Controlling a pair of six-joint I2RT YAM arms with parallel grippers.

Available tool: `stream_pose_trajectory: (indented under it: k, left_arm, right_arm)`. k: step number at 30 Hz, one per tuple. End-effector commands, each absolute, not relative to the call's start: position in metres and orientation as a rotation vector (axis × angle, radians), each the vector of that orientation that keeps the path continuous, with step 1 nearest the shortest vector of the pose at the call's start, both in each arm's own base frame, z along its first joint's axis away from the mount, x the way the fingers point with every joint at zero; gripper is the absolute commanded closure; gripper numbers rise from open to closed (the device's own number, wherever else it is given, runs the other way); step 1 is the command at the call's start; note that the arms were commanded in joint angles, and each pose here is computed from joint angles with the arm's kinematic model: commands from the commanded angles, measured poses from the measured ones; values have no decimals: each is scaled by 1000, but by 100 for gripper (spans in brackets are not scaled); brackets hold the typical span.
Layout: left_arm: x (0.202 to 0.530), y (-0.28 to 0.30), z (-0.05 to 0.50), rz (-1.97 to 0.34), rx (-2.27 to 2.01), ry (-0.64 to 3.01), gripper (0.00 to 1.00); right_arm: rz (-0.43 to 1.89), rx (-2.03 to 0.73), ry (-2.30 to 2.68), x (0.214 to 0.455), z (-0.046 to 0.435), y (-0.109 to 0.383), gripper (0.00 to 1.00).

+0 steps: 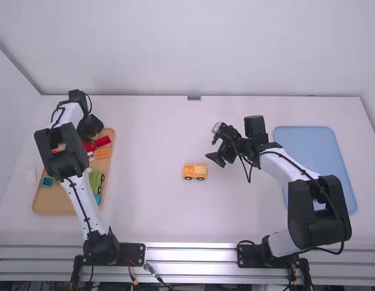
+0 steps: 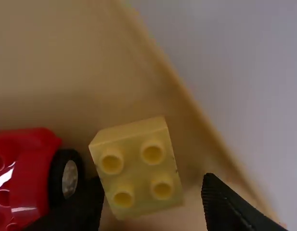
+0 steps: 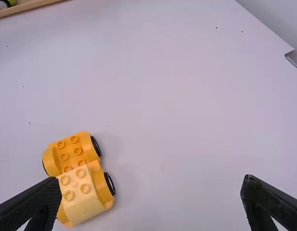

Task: Assemble lego blocks to make yellow taxi

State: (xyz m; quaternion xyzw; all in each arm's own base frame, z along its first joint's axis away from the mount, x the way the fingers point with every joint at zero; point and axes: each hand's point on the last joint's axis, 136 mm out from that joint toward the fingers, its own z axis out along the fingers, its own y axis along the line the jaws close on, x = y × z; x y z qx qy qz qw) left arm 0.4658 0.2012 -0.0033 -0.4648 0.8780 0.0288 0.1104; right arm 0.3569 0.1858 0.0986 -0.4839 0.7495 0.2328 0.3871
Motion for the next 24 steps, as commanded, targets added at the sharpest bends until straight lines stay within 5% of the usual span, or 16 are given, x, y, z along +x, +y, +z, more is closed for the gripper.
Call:
stream_pose_trajectory:
  k: [1, 6, 19, 24]
  left_arm:
    - [463, 198, -7, 95, -1382, 2587, 50]
    - [464, 201, -7, 109, -1378, 2574, 59]
    - [464, 207, -6, 157, -1361, 2566, 51]
    - [464, 207, -6, 160, -1339, 2578, 67]
  right_arm:
    - [599, -1225, 1898, 358, 103, 187, 1]
    - [610, -1204, 1914, 359, 104, 186, 1]
    - [611, -1205, 1914, 358, 103, 187, 1]
    - [612, -1202, 1917, 359, 103, 186, 1]
